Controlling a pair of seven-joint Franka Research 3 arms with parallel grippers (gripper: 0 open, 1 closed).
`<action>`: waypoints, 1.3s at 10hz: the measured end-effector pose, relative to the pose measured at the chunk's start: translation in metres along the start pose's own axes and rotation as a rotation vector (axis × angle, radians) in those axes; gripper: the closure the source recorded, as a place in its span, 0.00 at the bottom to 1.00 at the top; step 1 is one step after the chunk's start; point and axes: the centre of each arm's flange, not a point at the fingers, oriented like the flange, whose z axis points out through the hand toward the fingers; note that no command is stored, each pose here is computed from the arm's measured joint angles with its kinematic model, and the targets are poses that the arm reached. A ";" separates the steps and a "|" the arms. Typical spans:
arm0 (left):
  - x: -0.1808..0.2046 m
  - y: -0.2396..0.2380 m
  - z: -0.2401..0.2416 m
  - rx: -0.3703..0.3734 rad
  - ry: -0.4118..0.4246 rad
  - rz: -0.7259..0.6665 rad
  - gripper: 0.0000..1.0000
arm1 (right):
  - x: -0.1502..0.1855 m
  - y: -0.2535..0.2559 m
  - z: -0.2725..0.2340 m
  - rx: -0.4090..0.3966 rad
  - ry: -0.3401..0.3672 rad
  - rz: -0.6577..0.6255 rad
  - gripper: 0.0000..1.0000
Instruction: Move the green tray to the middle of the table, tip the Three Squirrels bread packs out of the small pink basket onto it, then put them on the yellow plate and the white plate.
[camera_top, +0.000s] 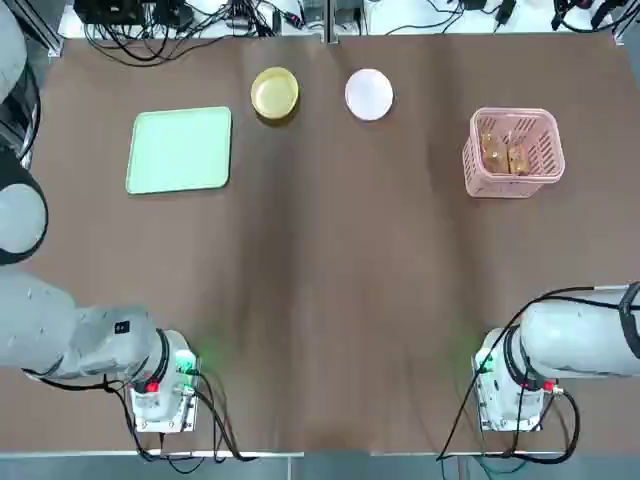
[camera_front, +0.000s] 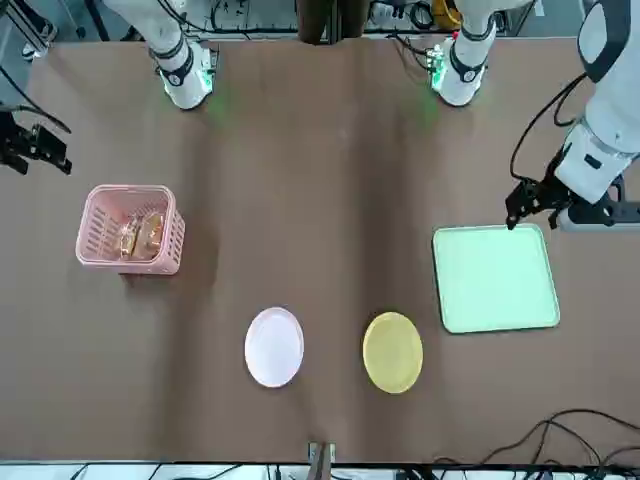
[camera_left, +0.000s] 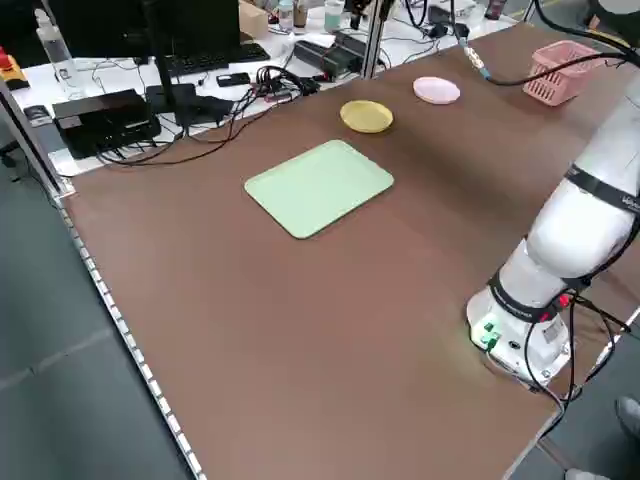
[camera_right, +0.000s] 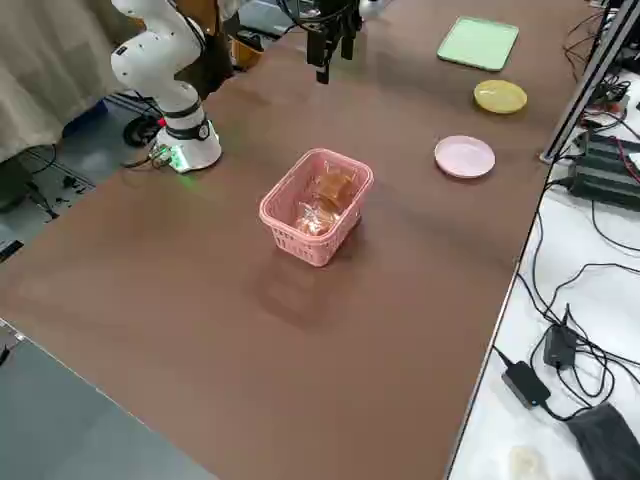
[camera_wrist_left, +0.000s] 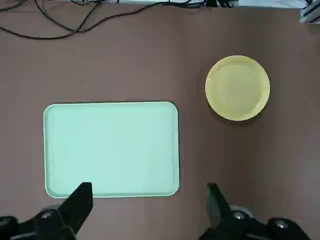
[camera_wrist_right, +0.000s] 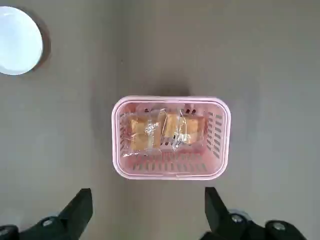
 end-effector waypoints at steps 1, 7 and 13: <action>0.000 -0.002 -0.002 0.000 0.004 -0.003 0.00 | 0.000 0.000 0.000 0.000 0.000 0.000 0.01; 0.006 -0.130 0.047 0.023 -0.169 -0.197 0.00 | 0.000 0.000 -0.001 0.000 0.002 0.000 0.01; -0.009 -0.308 0.260 0.068 -0.269 -0.272 0.00 | 0.000 0.000 -0.002 0.000 0.003 0.000 0.01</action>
